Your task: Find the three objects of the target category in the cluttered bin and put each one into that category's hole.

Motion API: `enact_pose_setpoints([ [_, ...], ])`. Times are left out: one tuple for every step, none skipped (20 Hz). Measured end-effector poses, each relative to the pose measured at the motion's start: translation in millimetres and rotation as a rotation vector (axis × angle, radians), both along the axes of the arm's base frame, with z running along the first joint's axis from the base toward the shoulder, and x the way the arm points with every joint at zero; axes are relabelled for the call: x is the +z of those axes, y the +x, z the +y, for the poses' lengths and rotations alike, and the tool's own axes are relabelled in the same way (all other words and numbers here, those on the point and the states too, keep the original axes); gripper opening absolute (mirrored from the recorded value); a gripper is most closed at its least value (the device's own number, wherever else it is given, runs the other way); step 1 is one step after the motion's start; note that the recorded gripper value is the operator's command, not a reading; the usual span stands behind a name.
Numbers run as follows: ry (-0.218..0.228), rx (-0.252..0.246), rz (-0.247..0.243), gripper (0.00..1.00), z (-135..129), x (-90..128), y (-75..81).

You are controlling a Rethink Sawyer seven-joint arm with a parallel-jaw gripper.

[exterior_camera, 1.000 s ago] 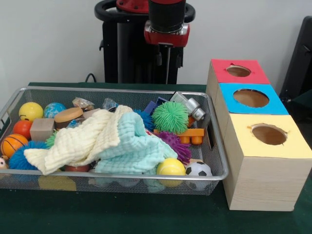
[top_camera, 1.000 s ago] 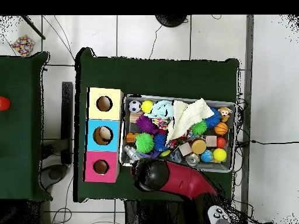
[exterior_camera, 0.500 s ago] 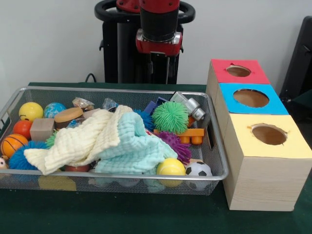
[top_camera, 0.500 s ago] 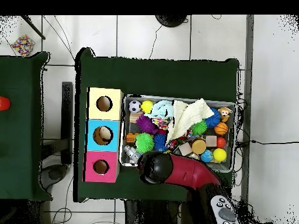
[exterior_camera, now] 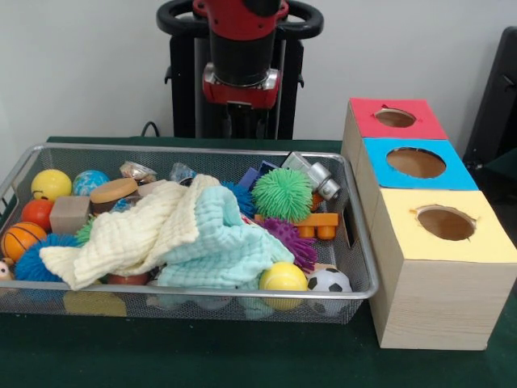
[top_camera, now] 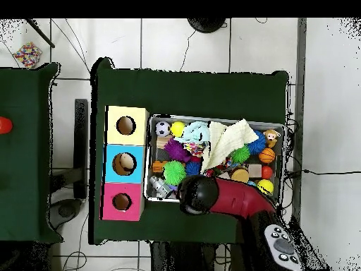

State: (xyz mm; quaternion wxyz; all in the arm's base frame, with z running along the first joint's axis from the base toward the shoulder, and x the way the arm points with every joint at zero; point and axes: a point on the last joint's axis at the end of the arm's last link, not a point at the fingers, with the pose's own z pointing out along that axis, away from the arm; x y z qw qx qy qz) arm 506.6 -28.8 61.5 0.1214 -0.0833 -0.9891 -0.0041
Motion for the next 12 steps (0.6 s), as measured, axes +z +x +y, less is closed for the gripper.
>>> enact_pose_setpoints([
  [-0.002, -0.006, -0.001, 1.00, -10, -5, 3.4],
  [-0.003, -0.011, -0.003, 1.00, -18, -9, 6.0],
  [-0.002, -0.015, -0.004, 1.00, -25, -13, 8.0],
  [-0.002, -0.019, -0.005, 1.00, -32, -17, 10.0],
  [-0.003, -0.020, -0.006, 1.00, -36, -19, 11.1],
  [-0.003, -0.022, -0.007, 1.00, -40, -21, 12.2],
  [-0.006, -0.022, -0.007, 1.00, -50, -27, 14.3],
  [-0.010, -0.019, -0.006, 1.00, -56, -30, 14.9],
  [-0.019, -0.011, 0.001, 1.00, -68, -37, 15.7],
  [-0.023, -0.008, 0.005, 1.00, -73, -40, 16.3],
  [-0.027, -0.002, 0.010, 1.00, -77, -43, 16.7],
  [-0.030, 0.001, 0.013, 1.00, -80, -45, 17.1],
])
